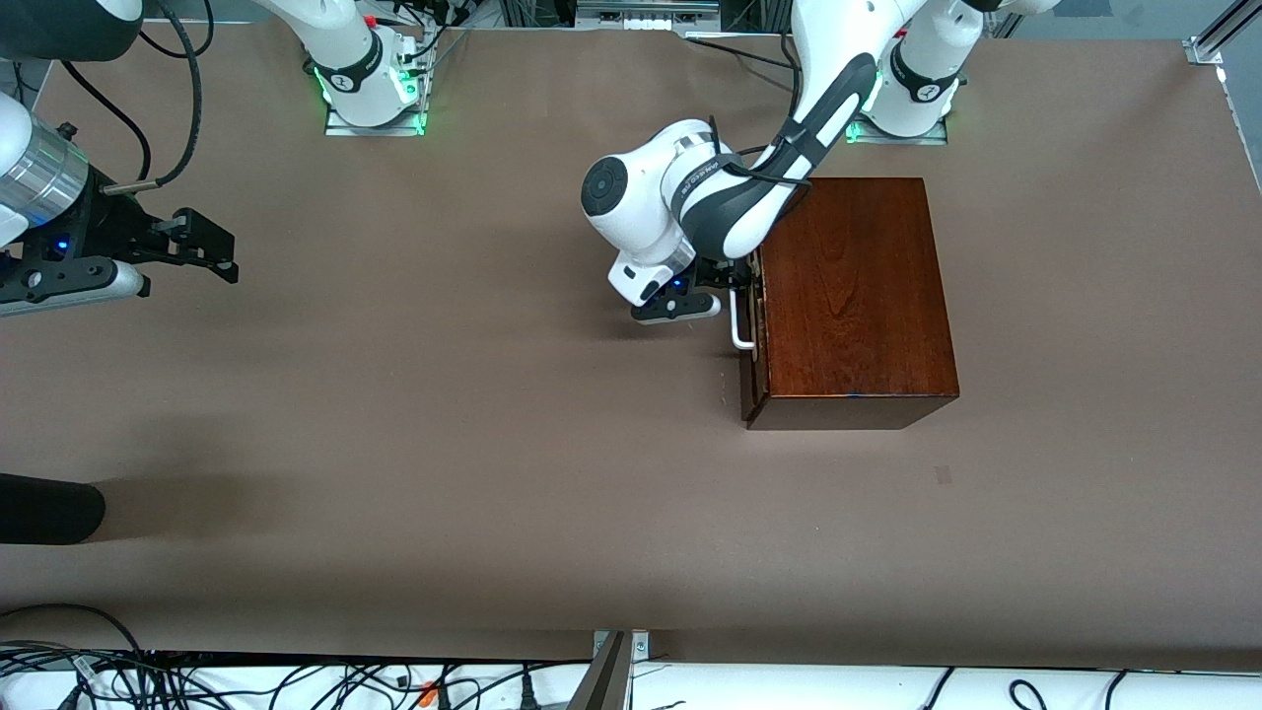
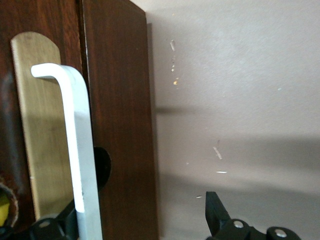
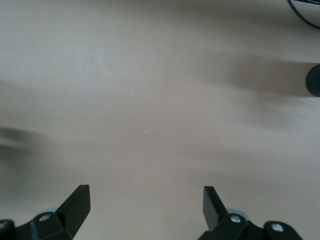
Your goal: Open drawer, take yellow block, close drawer
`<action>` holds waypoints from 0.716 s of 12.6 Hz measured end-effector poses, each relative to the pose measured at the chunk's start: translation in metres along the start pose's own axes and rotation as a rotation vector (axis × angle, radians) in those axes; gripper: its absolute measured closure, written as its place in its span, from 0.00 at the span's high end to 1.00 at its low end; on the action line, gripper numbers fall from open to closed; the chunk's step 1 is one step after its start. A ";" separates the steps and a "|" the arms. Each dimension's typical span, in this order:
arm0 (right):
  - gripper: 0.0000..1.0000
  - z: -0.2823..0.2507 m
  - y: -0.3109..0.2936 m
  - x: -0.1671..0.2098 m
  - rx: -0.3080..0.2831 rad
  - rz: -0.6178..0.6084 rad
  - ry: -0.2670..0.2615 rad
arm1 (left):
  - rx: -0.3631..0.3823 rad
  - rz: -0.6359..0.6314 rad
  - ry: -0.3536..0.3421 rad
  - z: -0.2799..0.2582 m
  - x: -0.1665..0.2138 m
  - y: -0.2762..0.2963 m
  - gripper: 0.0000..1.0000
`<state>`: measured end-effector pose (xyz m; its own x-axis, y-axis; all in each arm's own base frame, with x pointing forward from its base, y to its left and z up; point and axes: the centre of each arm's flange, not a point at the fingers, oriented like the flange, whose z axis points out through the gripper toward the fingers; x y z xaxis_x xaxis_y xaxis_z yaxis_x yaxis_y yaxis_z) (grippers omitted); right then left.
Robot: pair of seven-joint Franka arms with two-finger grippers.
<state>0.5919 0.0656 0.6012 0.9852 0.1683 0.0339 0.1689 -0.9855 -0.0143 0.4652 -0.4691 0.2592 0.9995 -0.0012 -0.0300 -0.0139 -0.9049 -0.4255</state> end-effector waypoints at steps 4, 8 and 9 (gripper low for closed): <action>1.00 0.000 0.000 0.000 0.000 0.001 0.000 | -0.059 -0.022 0.002 -0.009 0.000 0.005 1.00; 1.00 0.000 0.001 0.000 0.000 0.001 0.000 | -0.145 -0.038 -0.007 -0.023 0.001 0.013 1.00; 1.00 0.000 0.001 0.000 0.000 0.001 0.000 | -0.149 -0.035 -0.004 -0.025 -0.001 0.015 1.00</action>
<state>0.5920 0.0651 0.6012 0.9853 0.1675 0.0338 0.1680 -0.9857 -0.0143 0.4646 -0.4935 0.2753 0.9992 0.0330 -0.0214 0.0255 -0.9575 -0.2872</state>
